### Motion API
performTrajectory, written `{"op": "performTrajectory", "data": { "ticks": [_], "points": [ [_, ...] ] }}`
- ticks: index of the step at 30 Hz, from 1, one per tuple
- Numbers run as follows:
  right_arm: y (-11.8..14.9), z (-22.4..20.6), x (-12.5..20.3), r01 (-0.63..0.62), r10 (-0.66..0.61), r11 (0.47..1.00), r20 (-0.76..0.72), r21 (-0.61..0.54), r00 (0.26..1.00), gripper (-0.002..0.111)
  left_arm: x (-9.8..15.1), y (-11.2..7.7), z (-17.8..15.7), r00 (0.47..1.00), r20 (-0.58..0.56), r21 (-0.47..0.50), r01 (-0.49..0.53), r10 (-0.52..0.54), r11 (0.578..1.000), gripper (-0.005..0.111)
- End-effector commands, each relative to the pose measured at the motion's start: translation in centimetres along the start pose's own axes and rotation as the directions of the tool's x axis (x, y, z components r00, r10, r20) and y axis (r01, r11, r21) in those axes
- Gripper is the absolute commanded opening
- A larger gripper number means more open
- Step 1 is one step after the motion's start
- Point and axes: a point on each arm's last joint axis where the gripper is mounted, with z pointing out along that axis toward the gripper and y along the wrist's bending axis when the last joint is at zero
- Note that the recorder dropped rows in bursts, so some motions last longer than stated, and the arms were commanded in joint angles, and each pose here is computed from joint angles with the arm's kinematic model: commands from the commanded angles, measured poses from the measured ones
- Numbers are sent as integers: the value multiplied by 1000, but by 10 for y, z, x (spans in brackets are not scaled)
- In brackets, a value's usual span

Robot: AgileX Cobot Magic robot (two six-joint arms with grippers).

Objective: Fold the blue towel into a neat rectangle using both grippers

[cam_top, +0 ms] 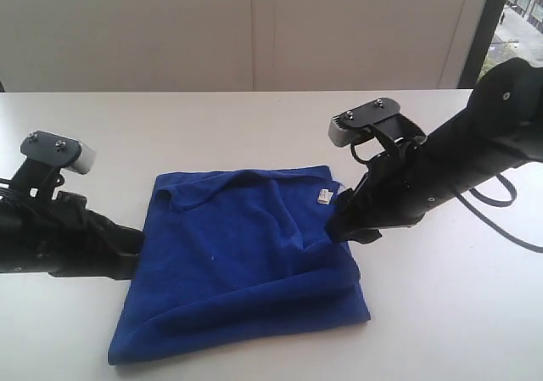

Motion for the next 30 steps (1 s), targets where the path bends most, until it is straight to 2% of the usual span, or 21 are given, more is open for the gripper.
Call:
{"op": "performTrajectory", "data": {
  "ticks": [1,5,7,9,10,12,14,18,20,22,23,25,28,30],
  "points": [
    [-14,-4,-12,-4,-13,993,141,121,990,59,0,17,3,998,-6,-51,61,-62,997,7],
    [-27,-7,-27,-5,-32,983,200,182,979,52,-19,36,12,1000,16,-74,17,-16,997,35],
    [-34,-6,-39,39,-71,983,172,180,982,48,-32,41,21,997,21,-73,-68,70,995,46],
    [-40,-4,-54,99,-117,982,110,160,987,47,-46,48,36,970,11,-58,-244,245,968,52],
    [-44,-4,-60,117,-130,982,82,146,988,47,-48,50,42,945,1,-52,-325,326,944,52],
    [-51,0,-73,180,-182,976,7,121,983,47,-60,55,54,836,-11,-53,-549,549,834,52],
    [-60,5,-83,232,-228,964,-47,130,973,47,-66,60,64,761,-38,-63,-648,647,759,52],
    [-79,17,-98,329,-314,922,-100,207,944,47,-74,65,82,641,-68,-13,-767,764,642,52],
    [-84,26,-103,345,-330,912,-104,223,938,47,-71,67,93,597,-87,22,-799,797,601,52],
    [-89,34,-105,357,-339,909,-118,216,933,47,-67,73,104,525,-116,65,-843,843,534,52],
    [-96,43,-105,354,-331,913,-137,203,934,47,-61,78,116,444,-136,123,-880,886,459,52],
    [-110,52,-102,345,-319,922,-161,177,934,47,-60,77,126,359,-119,188,-907,926,376,52],
    [-127,51,-100,301,-286,944,-117,136,951,47,-67,74,132,342,-109,179,-917,934,356,52],
    [-141,42,-102,235,-234,969,-24,81,972,47,-72,72,140,330,-97,175,-923,939,343,52]
  ]
}}
